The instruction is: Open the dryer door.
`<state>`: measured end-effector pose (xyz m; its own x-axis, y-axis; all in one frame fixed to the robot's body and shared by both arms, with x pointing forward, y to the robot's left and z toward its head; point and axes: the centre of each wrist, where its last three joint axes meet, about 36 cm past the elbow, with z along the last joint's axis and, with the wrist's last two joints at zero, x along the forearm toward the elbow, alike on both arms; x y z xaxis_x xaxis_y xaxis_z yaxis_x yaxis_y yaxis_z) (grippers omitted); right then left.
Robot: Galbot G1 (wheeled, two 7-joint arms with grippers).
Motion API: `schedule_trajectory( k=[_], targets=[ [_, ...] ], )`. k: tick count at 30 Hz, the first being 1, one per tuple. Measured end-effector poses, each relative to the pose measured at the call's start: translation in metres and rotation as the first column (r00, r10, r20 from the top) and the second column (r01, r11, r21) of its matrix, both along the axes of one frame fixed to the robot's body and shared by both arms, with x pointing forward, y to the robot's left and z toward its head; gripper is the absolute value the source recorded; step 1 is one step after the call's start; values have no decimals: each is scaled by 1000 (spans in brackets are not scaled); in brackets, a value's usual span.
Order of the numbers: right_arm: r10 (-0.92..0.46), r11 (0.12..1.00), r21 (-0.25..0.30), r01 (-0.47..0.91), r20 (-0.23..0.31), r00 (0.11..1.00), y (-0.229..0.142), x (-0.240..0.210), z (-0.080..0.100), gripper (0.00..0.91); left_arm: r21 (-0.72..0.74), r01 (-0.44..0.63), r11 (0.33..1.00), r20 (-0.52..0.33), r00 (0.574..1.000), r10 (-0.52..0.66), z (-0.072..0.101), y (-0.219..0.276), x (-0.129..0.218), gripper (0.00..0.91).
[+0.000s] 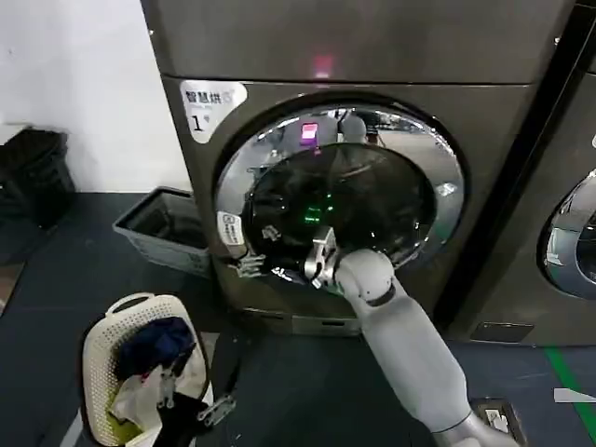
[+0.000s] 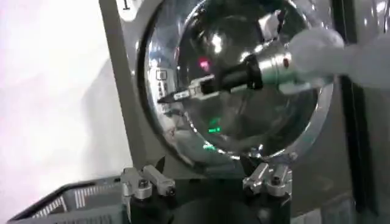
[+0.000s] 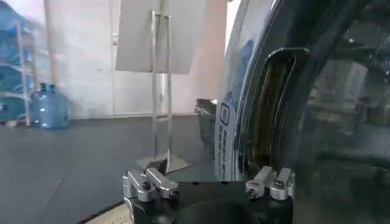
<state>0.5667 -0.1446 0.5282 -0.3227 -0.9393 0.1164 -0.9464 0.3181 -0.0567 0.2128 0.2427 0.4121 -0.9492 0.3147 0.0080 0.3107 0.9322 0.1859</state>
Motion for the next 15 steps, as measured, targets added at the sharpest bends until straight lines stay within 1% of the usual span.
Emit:
schedule_trajectory(
  k=[3,6,10,15],
  targets=[
    [49,999,-5,-49,-2,999,-6,0,2,907,-17,-3,1000,-13,1000,3,-2,15,5,907],
    [94,996,-7,-94,-4,996,-10,-2,2,907,-41,0,999,-13,1000,0,-1,33,10,907],
    [156,988,-12,-157,-10,988,-17,-7,2,907,-69,-40,997,0,999,40,3,58,18,907],
    [210,978,-1,-210,-14,978,-29,-15,2,907,-92,-81,992,21,996,83,14,88,29,907]
  ],
)
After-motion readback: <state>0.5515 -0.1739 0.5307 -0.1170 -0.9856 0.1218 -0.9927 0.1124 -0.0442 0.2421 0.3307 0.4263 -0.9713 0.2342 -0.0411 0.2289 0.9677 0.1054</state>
